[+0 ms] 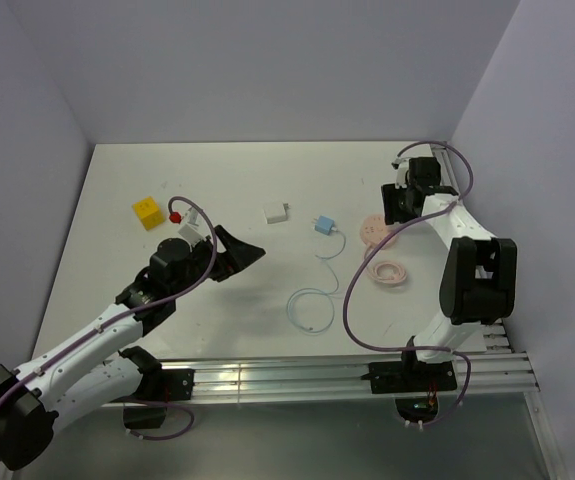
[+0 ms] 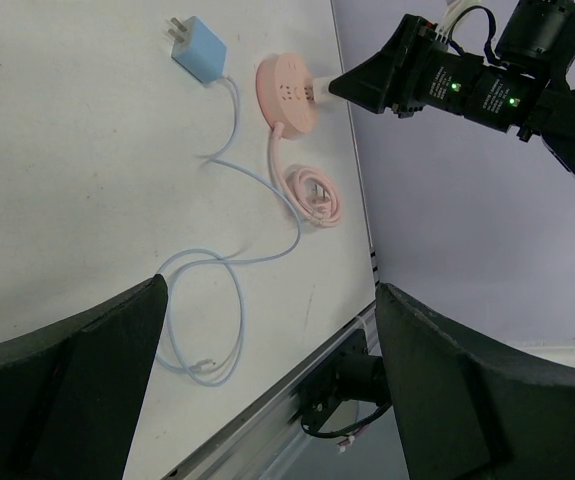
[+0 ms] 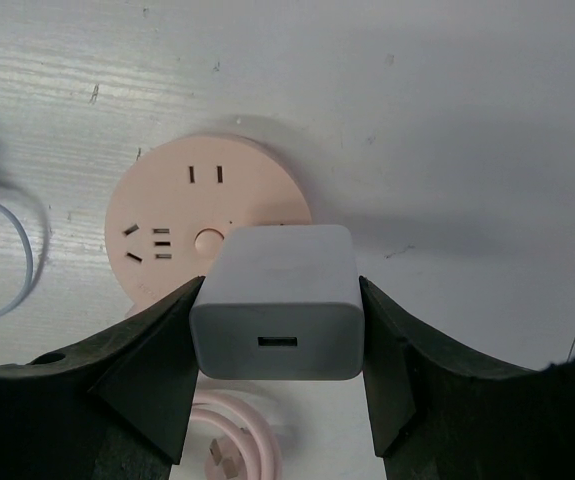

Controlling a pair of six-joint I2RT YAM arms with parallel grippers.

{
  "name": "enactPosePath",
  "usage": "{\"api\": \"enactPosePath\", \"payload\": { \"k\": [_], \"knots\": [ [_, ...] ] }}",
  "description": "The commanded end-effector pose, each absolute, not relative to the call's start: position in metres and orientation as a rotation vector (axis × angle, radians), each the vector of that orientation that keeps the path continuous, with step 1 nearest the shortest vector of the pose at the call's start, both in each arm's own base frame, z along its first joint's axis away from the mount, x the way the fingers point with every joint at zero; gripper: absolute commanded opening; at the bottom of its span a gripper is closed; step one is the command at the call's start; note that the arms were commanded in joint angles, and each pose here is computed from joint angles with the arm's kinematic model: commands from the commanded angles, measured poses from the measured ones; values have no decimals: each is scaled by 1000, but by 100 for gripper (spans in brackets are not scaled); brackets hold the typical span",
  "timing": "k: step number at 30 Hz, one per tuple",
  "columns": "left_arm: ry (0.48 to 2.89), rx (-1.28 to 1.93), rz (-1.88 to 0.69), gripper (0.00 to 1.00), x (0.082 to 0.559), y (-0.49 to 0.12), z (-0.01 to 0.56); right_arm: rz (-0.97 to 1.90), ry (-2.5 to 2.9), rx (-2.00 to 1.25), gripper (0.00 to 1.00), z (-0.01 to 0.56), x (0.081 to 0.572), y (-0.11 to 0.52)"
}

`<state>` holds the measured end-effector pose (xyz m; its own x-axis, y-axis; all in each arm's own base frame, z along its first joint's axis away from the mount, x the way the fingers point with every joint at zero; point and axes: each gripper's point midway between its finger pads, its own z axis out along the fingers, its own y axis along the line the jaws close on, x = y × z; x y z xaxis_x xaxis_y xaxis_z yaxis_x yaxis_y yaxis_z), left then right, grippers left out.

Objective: Insert the plug

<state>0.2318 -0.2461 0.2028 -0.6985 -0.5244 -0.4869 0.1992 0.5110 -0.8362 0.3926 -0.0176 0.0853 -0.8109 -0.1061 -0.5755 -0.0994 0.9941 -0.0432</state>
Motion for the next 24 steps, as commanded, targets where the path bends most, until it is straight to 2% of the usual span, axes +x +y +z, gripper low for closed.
{"api": "enactPosePath", "payload": {
  "k": [1, 19, 24],
  "knots": [
    [1945, -213, -1266, 90, 234, -251, 223, -11, 2460, -172, 0, 101, 410, -17],
    [1954, -210, -1277, 90, 234, -254, 219, -1, 2542, -161, 0, 92, 398, -17],
    [1952, -211, -1271, 90, 234, -252, 221, -25, 2602, -140, 0, 73, 396, -21]
  ]
}}
